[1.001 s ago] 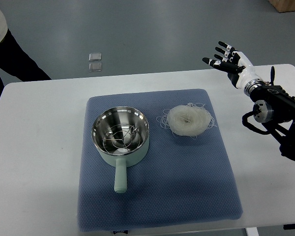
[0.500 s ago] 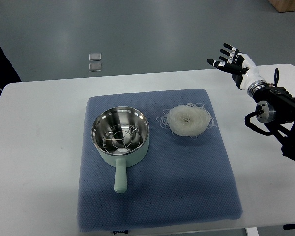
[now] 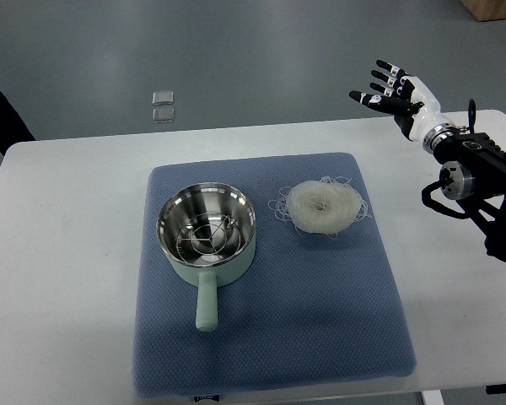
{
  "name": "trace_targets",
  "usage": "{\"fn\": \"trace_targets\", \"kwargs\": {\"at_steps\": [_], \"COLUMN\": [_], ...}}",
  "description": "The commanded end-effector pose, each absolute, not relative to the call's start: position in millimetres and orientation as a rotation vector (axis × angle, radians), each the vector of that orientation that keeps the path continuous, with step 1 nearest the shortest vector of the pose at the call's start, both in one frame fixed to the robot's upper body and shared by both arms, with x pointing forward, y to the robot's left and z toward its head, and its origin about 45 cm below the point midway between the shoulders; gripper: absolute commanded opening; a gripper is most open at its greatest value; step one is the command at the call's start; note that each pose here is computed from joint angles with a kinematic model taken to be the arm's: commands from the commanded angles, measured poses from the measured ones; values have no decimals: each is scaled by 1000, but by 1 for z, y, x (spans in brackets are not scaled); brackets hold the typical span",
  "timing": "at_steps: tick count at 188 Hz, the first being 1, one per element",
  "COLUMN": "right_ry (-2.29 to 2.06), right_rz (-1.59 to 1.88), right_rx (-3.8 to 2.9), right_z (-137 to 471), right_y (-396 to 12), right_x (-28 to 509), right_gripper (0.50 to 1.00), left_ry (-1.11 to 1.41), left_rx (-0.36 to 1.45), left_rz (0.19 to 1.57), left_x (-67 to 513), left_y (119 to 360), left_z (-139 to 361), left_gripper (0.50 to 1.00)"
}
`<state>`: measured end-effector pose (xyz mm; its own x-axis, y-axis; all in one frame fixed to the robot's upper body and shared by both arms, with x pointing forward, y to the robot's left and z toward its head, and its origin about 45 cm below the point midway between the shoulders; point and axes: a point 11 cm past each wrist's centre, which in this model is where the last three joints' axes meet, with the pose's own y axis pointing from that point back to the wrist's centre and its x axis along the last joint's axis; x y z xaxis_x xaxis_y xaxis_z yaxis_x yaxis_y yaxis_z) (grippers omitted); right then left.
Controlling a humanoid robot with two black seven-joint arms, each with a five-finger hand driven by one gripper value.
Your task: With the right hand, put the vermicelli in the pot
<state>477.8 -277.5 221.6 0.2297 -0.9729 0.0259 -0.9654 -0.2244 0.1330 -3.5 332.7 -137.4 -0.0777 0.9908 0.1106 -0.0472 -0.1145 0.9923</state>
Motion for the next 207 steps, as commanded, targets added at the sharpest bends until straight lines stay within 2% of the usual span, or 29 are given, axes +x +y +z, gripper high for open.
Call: {"fn": "trace_targets", "kwargs": {"at_steps": [1,27,88,141,207], "right_ry": [-1626,-1261,-654,-406,-352], "right_rz": [160,437,688,835,860], "right_rx": [2348,2325,2217,2008,1944], "right_z": [223,232,253,229,204], "right_y": [-267,-247,-225,-220,-211], "right_x": [476,467,448,438,432], "right_gripper": [924,924,924,921,921], "left_ry": [1169,1166,1163,1161,1159], "left_rx": [1218,1223,1226,1221,1221], "left_rz": [1372,1377,1373,1365,1356], "left_x": [-4,-4,-4,-2,-2], "left_y": [333,335,335,333,331], "left_z": [-137,-137,-137,-137,-137], "left_gripper": [1000,1000,1000,1000,1000]}}
